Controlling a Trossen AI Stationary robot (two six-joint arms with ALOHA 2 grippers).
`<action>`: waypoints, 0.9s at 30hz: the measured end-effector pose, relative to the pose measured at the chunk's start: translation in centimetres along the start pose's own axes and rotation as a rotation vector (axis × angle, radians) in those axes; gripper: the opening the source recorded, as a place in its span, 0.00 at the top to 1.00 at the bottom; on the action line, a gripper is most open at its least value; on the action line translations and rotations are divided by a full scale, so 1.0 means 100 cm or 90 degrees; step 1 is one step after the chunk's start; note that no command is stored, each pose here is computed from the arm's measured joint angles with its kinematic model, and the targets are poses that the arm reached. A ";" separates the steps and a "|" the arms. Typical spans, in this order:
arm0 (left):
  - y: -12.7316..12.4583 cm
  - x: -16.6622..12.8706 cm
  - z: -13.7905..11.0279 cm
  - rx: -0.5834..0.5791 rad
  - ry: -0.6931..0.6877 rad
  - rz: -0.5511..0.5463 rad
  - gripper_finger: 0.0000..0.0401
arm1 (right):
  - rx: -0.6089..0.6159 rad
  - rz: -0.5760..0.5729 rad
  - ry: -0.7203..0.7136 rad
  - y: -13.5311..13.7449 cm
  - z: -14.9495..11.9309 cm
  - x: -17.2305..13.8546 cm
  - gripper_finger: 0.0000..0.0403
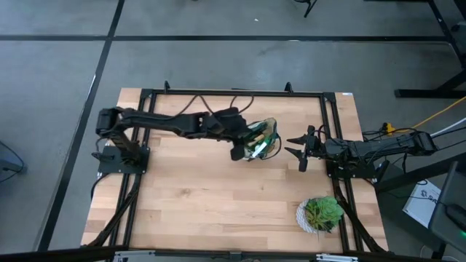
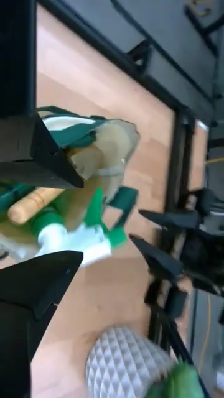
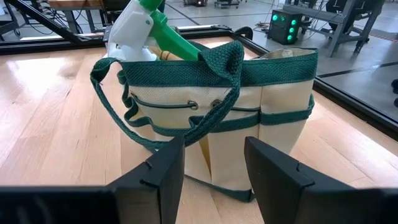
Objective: Pick & Place Garden tools in Gardening bag
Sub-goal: Return to Home Position
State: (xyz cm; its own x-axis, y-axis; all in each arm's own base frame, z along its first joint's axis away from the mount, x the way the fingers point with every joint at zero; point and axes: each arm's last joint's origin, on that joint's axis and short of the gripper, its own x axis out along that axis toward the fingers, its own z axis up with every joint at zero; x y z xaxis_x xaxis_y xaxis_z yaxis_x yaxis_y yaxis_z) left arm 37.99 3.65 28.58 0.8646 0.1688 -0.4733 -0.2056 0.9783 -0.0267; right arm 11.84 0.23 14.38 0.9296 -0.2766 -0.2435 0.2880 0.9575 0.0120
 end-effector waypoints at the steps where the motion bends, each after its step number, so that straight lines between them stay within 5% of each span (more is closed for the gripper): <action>1: -0.002 -0.006 0.002 0.006 -0.007 -0.004 0.59 | 0.000 0.000 0.000 0.000 0.000 0.000 0.58; 10: -0.012 -0.062 0.002 0.057 -0.082 -0.032 0.68 | 0.000 0.000 0.001 0.000 0.000 0.000 0.58; 27: 0.017 -0.165 -0.079 0.042 -0.266 0.015 0.77 | 0.000 0.000 0.000 0.000 0.000 0.000 0.58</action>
State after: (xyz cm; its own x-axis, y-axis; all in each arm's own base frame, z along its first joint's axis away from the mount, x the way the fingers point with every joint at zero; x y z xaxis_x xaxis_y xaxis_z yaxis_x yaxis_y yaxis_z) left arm 19.75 1.58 29.42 0.9743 0.2124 -0.0745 -0.2097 0.9768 0.0425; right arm 11.83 0.23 14.37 0.9295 -0.2768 -0.2437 0.2881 0.9575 0.0116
